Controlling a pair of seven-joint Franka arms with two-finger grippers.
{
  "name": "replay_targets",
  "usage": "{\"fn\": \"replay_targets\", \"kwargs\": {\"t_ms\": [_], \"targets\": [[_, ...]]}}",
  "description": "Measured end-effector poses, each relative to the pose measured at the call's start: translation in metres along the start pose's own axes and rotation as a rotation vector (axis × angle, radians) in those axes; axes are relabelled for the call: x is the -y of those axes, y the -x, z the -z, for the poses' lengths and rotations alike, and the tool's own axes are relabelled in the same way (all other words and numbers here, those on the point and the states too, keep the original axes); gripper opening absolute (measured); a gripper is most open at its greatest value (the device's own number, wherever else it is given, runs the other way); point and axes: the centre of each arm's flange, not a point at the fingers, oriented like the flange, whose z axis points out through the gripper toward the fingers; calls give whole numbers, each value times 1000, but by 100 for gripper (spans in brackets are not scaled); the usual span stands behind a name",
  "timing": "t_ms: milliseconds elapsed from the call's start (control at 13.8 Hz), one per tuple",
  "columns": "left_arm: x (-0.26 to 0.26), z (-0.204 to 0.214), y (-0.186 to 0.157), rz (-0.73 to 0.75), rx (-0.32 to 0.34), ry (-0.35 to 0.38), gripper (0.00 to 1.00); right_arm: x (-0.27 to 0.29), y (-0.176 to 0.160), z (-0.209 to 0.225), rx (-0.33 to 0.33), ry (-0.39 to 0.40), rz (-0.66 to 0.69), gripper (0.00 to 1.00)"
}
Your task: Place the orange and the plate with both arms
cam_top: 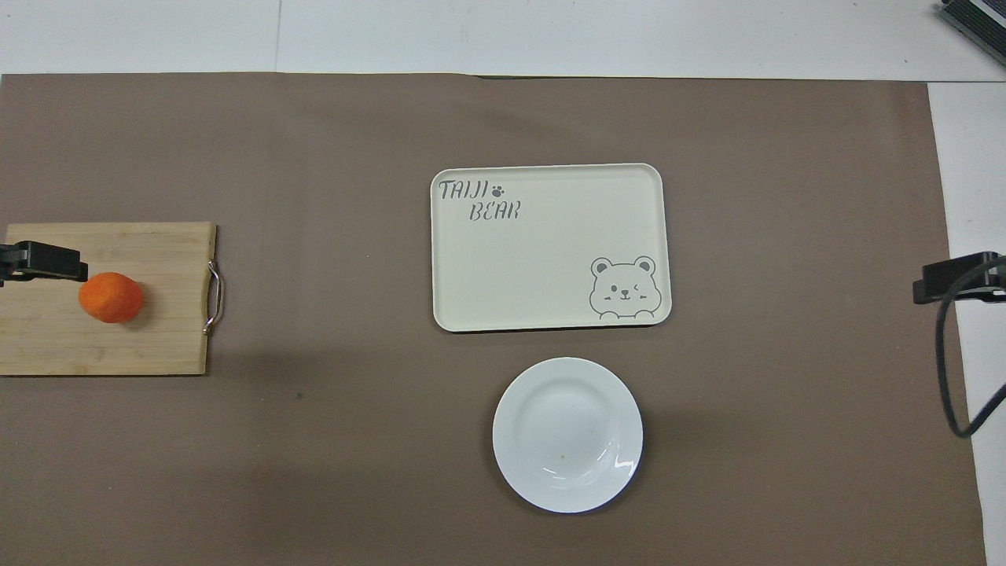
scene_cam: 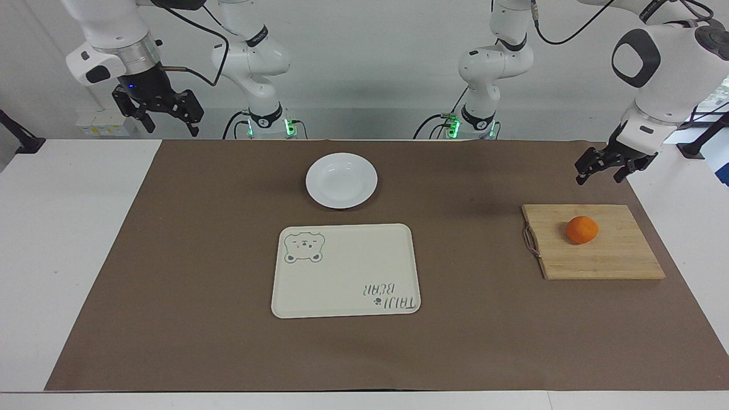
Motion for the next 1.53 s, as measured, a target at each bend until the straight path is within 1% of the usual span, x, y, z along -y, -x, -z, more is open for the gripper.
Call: {"fn": "replay_targets", "kwargs": {"t_ms": [291, 436, 727, 873, 1091, 1236, 1527], "targets": [[46, -41, -9, 76, 2, 1, 100, 0, 0, 0, 0, 0, -1, 100], [58, -67, -15, 91, 24, 8, 100, -3, 0, 0, 0, -1, -4, 100], [59, -105, -24, 87, 57, 18, 100, -12, -1, -1, 2, -8, -18, 100], [57, -117, -25, 84, 38, 16, 100, -16, -1, -1, 2, -9, -25, 100], [59, -137, -21, 86, 40, 16, 100, -11, -1, -1, -1, -7, -17, 100], [60, -147, -24, 84, 20, 14, 100, -9, -1, -1, -2, -7, -14, 100], [66, -177, -21, 94, 57, 22, 100, -9, -1, -1, -2, -7, -14, 100]]}}
